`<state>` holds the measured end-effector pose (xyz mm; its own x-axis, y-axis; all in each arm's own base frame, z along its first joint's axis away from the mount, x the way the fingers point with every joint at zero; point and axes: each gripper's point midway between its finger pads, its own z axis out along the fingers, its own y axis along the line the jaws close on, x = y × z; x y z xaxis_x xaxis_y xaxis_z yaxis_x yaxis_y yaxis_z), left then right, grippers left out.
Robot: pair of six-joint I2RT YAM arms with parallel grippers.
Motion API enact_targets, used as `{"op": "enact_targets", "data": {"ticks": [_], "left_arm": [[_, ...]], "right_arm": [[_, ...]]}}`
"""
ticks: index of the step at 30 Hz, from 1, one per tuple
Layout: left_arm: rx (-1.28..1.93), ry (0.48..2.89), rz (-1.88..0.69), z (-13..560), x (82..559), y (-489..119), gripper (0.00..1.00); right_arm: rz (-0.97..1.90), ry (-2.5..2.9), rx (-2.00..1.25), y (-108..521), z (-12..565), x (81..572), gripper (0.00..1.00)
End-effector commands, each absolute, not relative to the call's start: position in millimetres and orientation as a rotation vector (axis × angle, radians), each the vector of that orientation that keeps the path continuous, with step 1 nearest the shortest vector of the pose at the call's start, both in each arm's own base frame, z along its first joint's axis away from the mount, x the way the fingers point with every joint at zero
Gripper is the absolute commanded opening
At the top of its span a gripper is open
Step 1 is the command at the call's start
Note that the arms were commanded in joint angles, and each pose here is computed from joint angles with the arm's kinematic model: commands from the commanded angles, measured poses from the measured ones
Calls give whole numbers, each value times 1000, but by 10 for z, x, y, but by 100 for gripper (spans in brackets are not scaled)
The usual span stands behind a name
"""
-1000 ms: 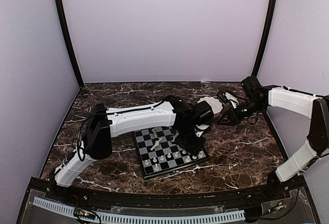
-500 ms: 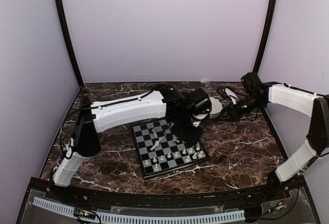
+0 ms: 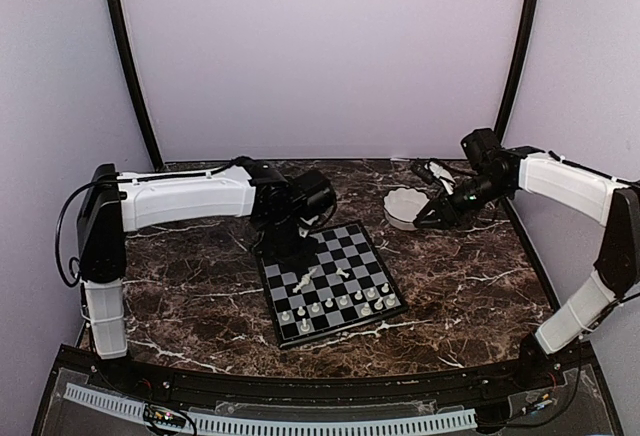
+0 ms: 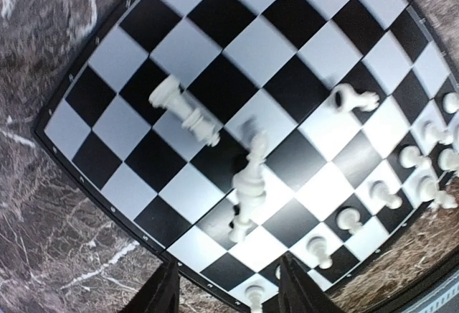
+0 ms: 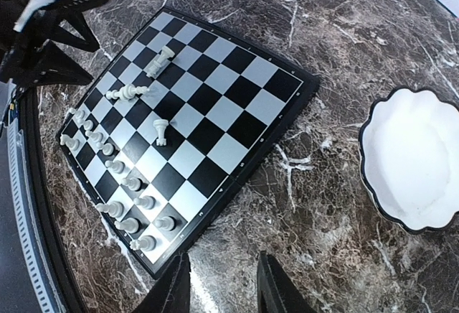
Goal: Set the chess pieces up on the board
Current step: Pick up the chess pile from the storage box.
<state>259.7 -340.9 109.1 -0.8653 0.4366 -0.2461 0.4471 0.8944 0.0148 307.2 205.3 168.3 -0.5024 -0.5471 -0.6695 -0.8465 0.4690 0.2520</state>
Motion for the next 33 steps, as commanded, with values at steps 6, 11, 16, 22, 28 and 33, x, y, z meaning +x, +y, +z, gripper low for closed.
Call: {"op": "enact_targets", "data": {"ticks": [6, 11, 16, 22, 28, 33], "left_arm": [[738, 2842, -166, 896, 2453, -3383, 53], [761, 2840, -170, 795, 2508, -3458, 50], [742, 2855, -149, 696, 2573, -3450, 43], [740, 2849, -162, 615, 2636, -3484, 35], [748, 2869, -167, 492, 2641, -3498, 27], [752, 2889, -173, 384, 2616, -3476, 22]], "right_arm": [[802, 2193, -1190, 2164, 1738, 3120, 33], [802, 2199, -1189, 2161, 1724, 3110, 33], [804, 2203, -1190, 2158, 1706, 3081, 33], [810, 2211, -1189, 2157, 1678, 3060, 33], [818, 2207, -1190, 2172, 1679, 3067, 33], [826, 2203, -1199, 2217, 1683, 3072, 33]]}}
